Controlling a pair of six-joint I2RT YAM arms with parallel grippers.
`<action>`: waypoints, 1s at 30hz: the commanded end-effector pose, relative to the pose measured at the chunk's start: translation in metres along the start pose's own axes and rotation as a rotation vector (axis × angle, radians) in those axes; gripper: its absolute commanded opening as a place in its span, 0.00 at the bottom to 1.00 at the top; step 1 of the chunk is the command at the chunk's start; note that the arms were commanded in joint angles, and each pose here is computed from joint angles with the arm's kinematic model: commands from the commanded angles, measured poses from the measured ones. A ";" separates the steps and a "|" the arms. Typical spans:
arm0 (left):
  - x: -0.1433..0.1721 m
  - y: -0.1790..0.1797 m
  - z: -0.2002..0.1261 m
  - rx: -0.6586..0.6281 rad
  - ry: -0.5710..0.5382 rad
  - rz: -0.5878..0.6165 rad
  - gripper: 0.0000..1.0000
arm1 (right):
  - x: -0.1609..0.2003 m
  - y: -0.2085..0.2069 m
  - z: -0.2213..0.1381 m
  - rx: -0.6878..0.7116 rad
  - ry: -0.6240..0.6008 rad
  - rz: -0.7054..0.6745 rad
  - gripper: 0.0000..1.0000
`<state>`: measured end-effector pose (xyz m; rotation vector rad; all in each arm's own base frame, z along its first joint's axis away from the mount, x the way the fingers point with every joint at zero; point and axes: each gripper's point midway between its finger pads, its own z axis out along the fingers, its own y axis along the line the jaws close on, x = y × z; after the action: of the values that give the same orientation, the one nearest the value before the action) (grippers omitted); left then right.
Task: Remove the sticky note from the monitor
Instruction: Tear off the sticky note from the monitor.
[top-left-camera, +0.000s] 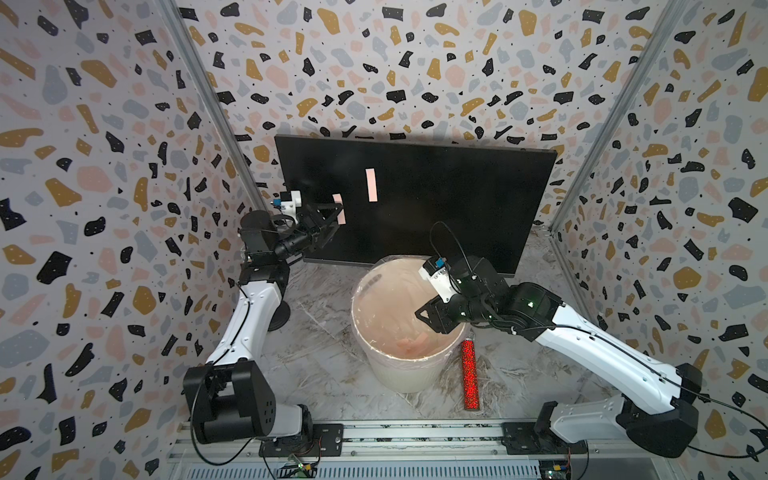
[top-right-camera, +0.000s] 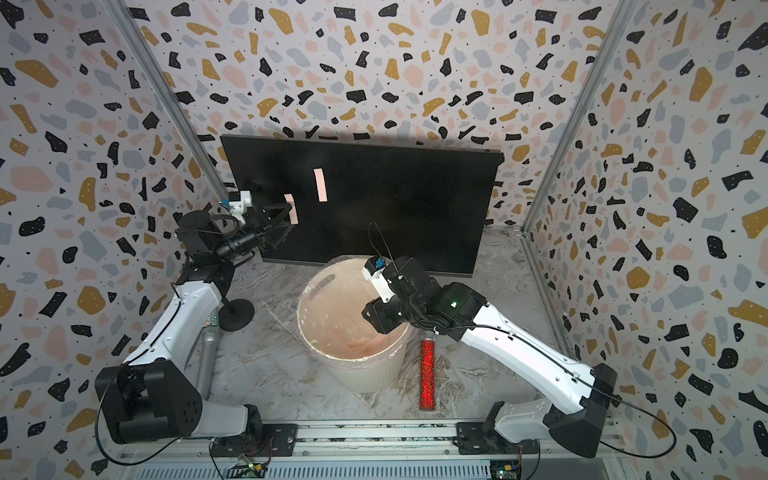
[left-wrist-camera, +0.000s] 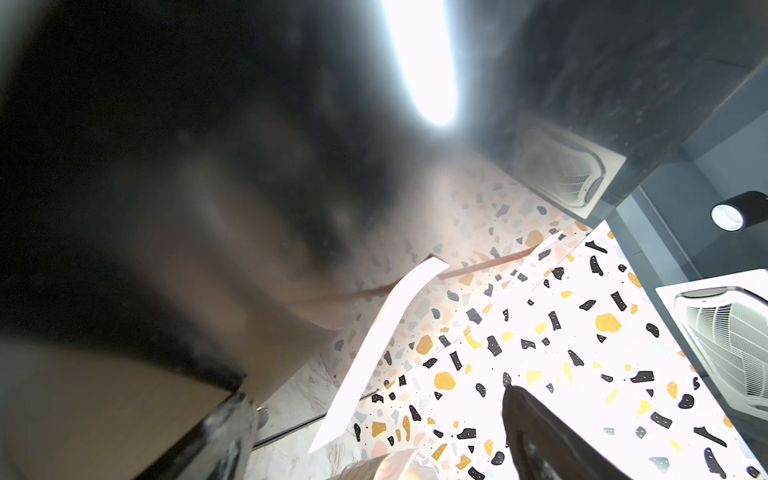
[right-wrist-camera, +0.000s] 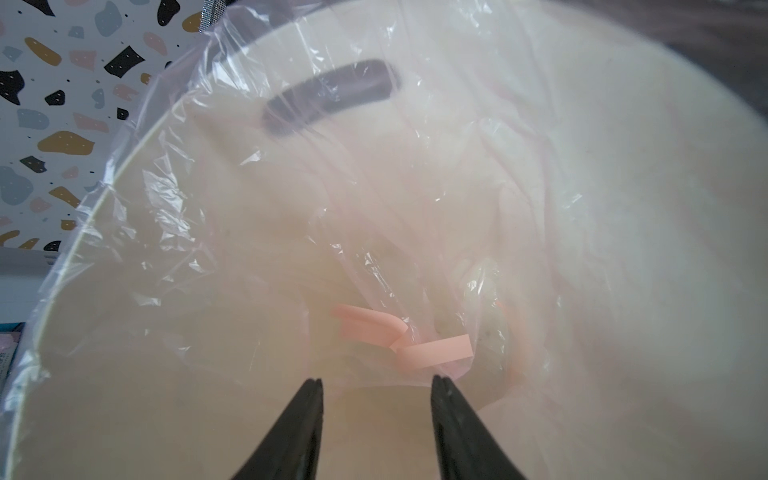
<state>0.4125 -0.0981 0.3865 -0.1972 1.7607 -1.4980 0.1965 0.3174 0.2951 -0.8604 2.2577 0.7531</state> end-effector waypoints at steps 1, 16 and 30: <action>-0.010 -0.026 0.002 0.067 -0.013 0.077 0.94 | -0.016 0.010 -0.016 -0.026 -0.055 -0.011 0.49; -0.015 -0.036 0.010 0.096 -0.005 0.054 0.74 | -0.015 0.010 -0.018 -0.028 -0.059 -0.009 0.49; -0.011 -0.028 0.011 0.063 0.000 0.007 0.14 | -0.016 0.010 -0.023 -0.030 -0.071 -0.007 0.50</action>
<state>0.4176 -0.1062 0.4043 -0.1934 1.7327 -1.5615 0.1963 0.3182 0.2979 -0.8602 2.2504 0.7616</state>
